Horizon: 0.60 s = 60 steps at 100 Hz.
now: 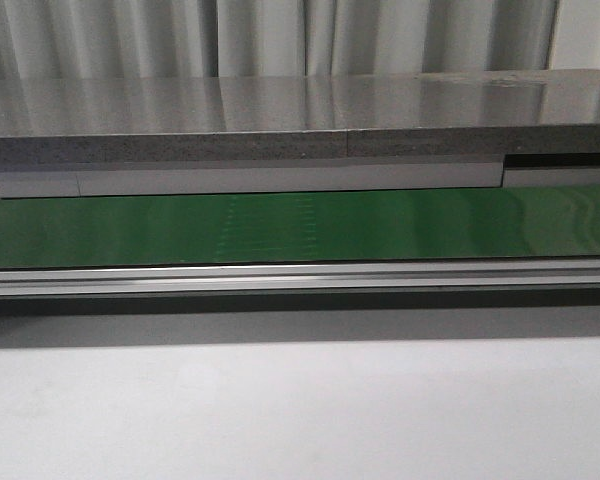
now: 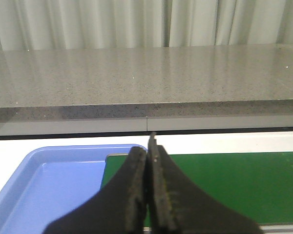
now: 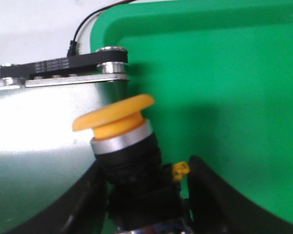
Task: Move button from left to right
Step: 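Lift the button with the right gripper and carry it over the green tray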
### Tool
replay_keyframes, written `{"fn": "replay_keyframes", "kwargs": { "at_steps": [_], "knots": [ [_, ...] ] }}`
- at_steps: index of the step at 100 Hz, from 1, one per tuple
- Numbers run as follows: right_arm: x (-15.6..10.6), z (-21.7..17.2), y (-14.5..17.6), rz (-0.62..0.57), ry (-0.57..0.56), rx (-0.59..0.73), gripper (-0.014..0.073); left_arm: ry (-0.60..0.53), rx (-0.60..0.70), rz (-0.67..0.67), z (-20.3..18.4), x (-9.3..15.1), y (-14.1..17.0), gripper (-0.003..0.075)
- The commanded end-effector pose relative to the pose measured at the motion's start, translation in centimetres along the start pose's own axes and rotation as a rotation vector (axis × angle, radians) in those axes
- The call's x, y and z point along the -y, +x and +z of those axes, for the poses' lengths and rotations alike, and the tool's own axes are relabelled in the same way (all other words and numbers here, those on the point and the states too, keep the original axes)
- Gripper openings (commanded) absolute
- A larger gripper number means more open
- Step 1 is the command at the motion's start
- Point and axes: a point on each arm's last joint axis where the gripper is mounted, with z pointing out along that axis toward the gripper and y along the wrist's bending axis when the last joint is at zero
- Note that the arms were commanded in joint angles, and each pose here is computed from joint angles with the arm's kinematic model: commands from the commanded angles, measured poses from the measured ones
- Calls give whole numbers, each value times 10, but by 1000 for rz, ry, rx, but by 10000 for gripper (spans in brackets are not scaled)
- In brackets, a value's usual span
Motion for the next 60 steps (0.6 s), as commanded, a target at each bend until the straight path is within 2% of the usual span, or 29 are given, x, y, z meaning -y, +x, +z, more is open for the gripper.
{"fn": "replay_keyframes", "kwargs": {
  "at_steps": [1,60],
  "knots": [
    [8,-18,-14,-39,48,115,234,4,102,-13,-1,0,-16,-20],
    [20,41,-4,-6,29,11,234,4,102,-13,-1,0,-16,-20]
  ]
}}
